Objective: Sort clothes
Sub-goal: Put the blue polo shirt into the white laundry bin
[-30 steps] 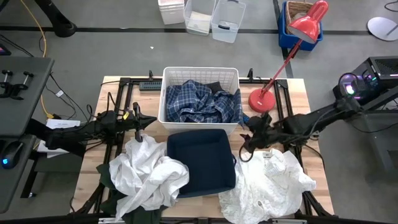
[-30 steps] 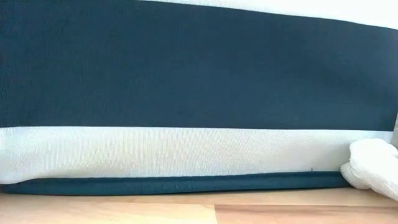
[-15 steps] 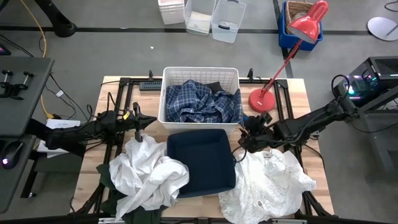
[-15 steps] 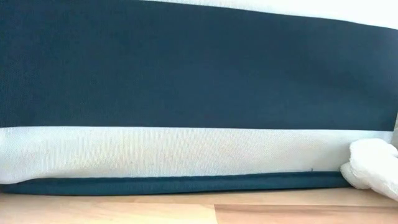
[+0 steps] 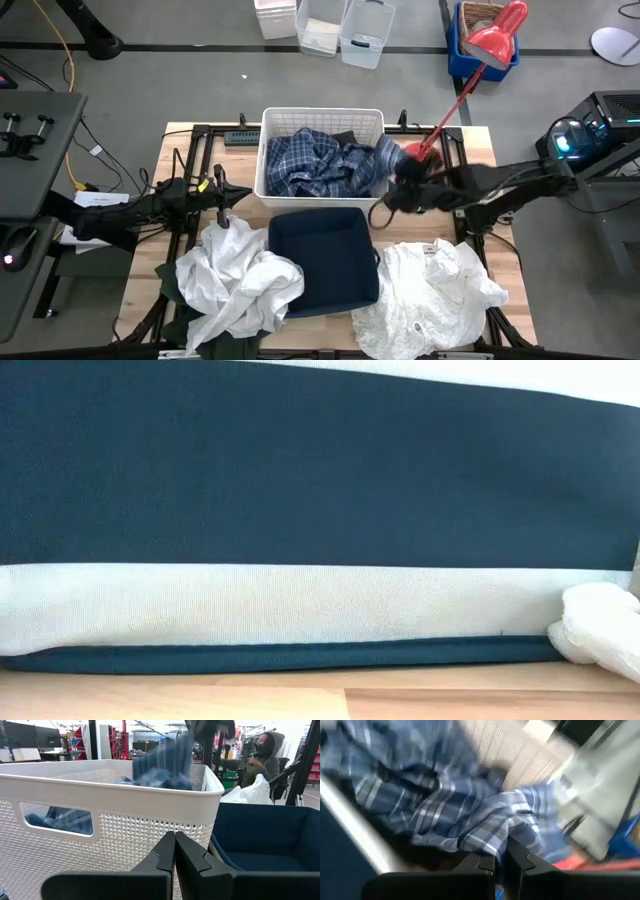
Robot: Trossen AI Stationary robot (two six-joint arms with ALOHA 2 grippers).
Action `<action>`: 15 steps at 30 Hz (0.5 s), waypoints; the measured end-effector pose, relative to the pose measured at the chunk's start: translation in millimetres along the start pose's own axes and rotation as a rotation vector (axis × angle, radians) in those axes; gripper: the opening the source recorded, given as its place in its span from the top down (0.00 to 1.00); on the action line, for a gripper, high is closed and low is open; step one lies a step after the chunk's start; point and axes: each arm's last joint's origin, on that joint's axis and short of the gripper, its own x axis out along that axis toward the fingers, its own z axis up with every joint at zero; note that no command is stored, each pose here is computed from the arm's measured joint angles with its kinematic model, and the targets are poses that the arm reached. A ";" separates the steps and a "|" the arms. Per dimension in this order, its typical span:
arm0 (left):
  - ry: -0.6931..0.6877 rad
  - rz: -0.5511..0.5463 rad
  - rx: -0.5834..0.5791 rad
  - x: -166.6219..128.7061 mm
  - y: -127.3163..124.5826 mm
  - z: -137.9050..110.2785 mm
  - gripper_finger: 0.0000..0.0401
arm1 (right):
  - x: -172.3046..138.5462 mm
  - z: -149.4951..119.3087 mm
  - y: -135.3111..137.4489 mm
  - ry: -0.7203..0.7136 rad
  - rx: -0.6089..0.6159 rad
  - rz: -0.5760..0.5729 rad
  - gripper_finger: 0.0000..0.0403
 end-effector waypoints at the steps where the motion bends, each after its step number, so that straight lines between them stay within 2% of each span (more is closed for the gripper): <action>1: 0.000 0.000 0.000 0.0 0.0 -0.1 1.00 | -5.0 11.6 -4.8 -0.038 0.007 -0.010 1.00; 4: 0.001 0.000 0.000 0.0 0.0 -0.1 1.00 | -13.8 43.5 -14.4 -0.145 0.046 0.012 1.00; 7: 0.000 0.000 0.000 0.0 0.0 -0.1 1.00 | -9.3 64.3 -11.7 -0.227 0.073 0.101 1.00; 10: 0.000 0.000 0.000 0.0 0.0 -0.1 1.00 | 11.2 72.9 2.1 -0.245 0.096 0.191 1.00; 15: 0.000 0.000 0.000 0.0 0.0 0.0 1.00 | 65.4 77.4 38.6 -0.185 0.097 0.336 1.00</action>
